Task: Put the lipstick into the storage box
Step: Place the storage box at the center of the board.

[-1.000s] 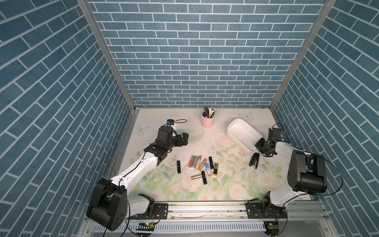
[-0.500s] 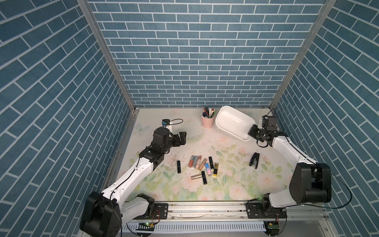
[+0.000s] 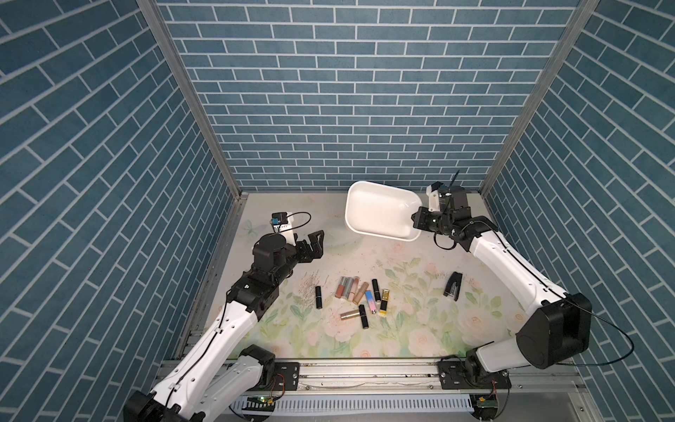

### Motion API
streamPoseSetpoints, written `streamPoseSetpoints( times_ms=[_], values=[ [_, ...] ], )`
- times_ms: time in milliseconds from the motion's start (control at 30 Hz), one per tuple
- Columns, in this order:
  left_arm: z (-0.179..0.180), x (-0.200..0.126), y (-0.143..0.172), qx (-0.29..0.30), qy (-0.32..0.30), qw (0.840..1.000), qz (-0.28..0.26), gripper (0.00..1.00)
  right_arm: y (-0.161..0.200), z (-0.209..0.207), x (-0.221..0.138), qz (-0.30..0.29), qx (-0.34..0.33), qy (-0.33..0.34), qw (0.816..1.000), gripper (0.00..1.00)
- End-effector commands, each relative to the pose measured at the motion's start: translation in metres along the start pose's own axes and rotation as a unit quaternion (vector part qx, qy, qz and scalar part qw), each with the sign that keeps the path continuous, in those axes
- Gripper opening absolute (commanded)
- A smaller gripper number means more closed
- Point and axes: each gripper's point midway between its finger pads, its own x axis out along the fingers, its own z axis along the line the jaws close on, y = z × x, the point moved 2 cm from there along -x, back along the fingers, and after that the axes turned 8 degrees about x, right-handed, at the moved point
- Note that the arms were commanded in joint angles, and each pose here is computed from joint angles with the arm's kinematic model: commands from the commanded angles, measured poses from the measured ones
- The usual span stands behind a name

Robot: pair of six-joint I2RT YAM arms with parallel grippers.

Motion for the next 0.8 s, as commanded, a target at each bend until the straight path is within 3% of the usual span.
streamPoseSetpoints(
  times_ms=[0,400,767],
  values=[
    [-0.003,-0.009,-0.008,-0.002,0.001,1.0,-0.006,1.0,0.008,0.012,0.01,0.017,-0.021,0.004,1.0,0.0],
    [0.015,-0.032,-0.015,-0.001,-0.055,0.998,-0.03,1.0,0.048,0.054,0.058,0.072,-0.053,-0.002,0.996,0.0],
    [0.023,-0.034,-0.003,0.003,-0.075,0.997,-0.018,1.0,0.092,0.056,0.12,0.127,-0.062,0.041,0.989,0.0]
  ],
)
